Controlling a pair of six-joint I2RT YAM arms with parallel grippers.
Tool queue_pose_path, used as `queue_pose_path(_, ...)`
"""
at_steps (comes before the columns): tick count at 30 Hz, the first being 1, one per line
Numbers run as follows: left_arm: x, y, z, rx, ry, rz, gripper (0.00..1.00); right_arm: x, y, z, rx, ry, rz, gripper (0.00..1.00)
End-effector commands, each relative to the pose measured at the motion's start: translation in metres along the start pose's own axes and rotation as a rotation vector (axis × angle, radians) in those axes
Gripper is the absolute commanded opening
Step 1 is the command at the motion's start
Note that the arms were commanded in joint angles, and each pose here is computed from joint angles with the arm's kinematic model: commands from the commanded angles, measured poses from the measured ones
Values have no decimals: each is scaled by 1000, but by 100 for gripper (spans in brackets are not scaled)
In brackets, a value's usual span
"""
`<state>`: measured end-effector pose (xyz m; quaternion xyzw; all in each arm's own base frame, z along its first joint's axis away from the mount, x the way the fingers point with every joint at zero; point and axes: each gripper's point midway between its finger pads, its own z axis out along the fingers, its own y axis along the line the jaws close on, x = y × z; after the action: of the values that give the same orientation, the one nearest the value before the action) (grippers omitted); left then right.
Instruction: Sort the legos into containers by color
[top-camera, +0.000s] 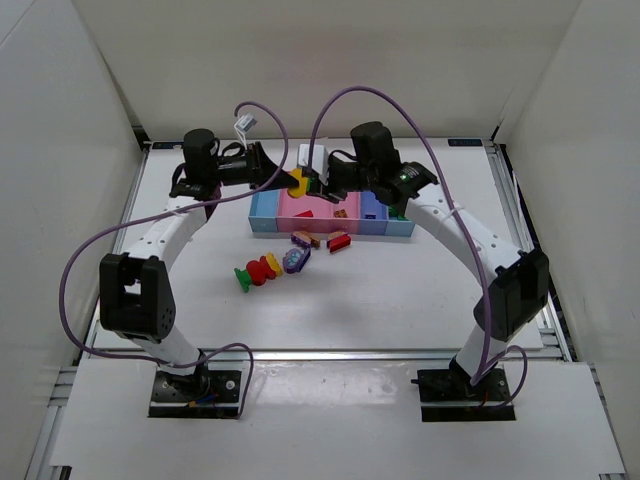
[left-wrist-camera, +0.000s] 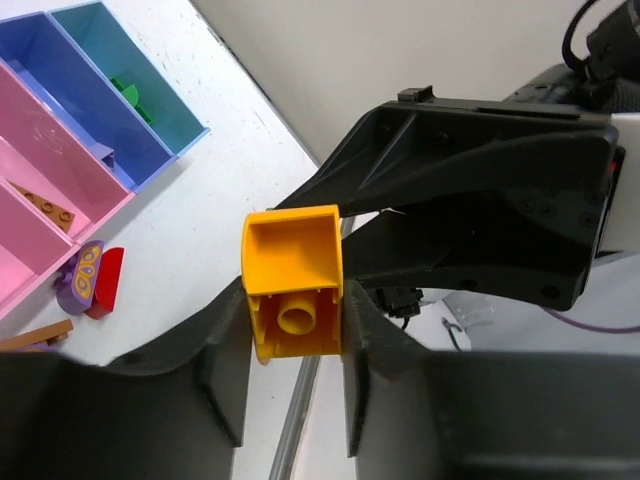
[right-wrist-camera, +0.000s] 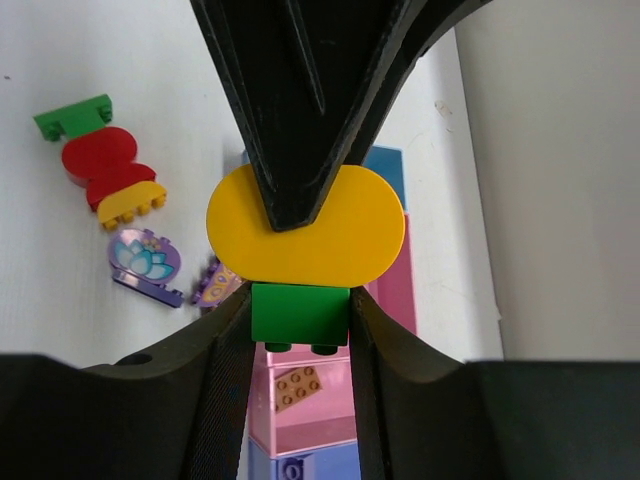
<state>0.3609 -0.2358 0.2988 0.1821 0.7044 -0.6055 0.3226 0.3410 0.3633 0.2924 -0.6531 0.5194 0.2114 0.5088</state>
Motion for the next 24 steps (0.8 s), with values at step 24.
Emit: queue_pose_path(24, -52, 26, -55, -165, -265, 22, 10, 58, -40, -56, 244, 167, 37, 0)
